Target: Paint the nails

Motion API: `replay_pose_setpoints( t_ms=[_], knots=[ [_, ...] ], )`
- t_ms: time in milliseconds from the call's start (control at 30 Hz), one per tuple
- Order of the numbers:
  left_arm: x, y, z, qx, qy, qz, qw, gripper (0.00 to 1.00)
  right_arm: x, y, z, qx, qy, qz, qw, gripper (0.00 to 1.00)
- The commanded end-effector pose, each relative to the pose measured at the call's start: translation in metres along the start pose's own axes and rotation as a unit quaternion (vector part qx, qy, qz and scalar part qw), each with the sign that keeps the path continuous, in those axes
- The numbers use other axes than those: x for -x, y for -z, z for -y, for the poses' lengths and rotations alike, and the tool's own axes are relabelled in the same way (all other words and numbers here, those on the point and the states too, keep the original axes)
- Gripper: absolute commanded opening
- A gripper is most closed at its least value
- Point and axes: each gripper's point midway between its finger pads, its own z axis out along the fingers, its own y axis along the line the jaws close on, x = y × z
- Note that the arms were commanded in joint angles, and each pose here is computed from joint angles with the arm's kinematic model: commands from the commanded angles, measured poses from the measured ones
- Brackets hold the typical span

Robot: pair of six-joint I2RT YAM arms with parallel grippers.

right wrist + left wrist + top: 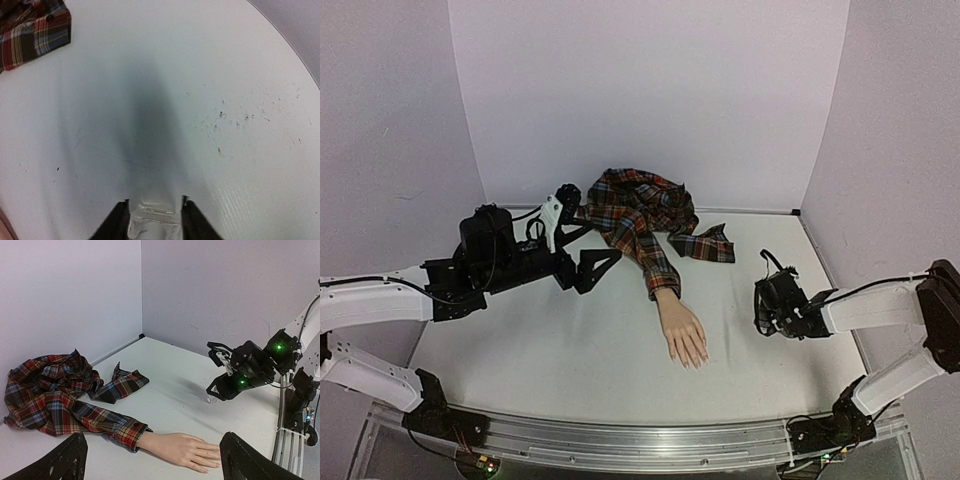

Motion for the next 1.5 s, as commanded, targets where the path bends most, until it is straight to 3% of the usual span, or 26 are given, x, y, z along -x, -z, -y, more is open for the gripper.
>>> replay_pose_setpoints(
  t_ms=[0,67,133,333,500,733,867,1033,1467],
  knots=[
    [0.007,0.004,-0.025,0.041,0.041,0.014,0.998,0.96,0.025,0.018,-0.010,0.032,-0.022,0.026,0.999,0.69],
    [0.003,0.008,-0.049,0.074,0.077,0.014,0.994,0.96,0.035,0.029,-0.010,0.040,-0.017,0.034,0.998,0.88],
    [-0.004,0.016,-0.079,0.125,0.108,0.014,0.986,0.96,0.049,0.044,-0.011,0.053,-0.014,0.048,0.997,0.97],
    [-0.021,0.056,-0.154,0.256,0.169,0.013,0.952,0.97,0.091,0.078,0.002,0.104,-0.039,0.088,0.990,0.98],
    [-0.050,0.116,-0.218,0.373,0.212,0.022,0.903,0.98,0.117,0.073,0.038,0.122,-0.071,0.090,0.986,0.98],
    [-0.078,0.192,-0.256,0.491,0.218,0.054,0.842,1.00,0.131,0.071,0.071,0.111,-0.057,0.118,0.985,0.98],
    [-0.076,0.203,-0.251,0.492,0.213,0.082,0.840,1.00,0.126,0.076,0.078,0.103,-0.051,0.136,0.984,0.98],
    [-0.075,0.195,-0.247,0.468,0.215,0.086,0.853,0.99,0.127,0.085,0.082,0.109,-0.060,0.162,0.979,0.98],
    [-0.080,0.177,-0.247,0.435,0.232,0.084,0.866,0.98,0.129,0.085,0.080,0.113,-0.062,0.161,0.978,0.98]
  ],
)
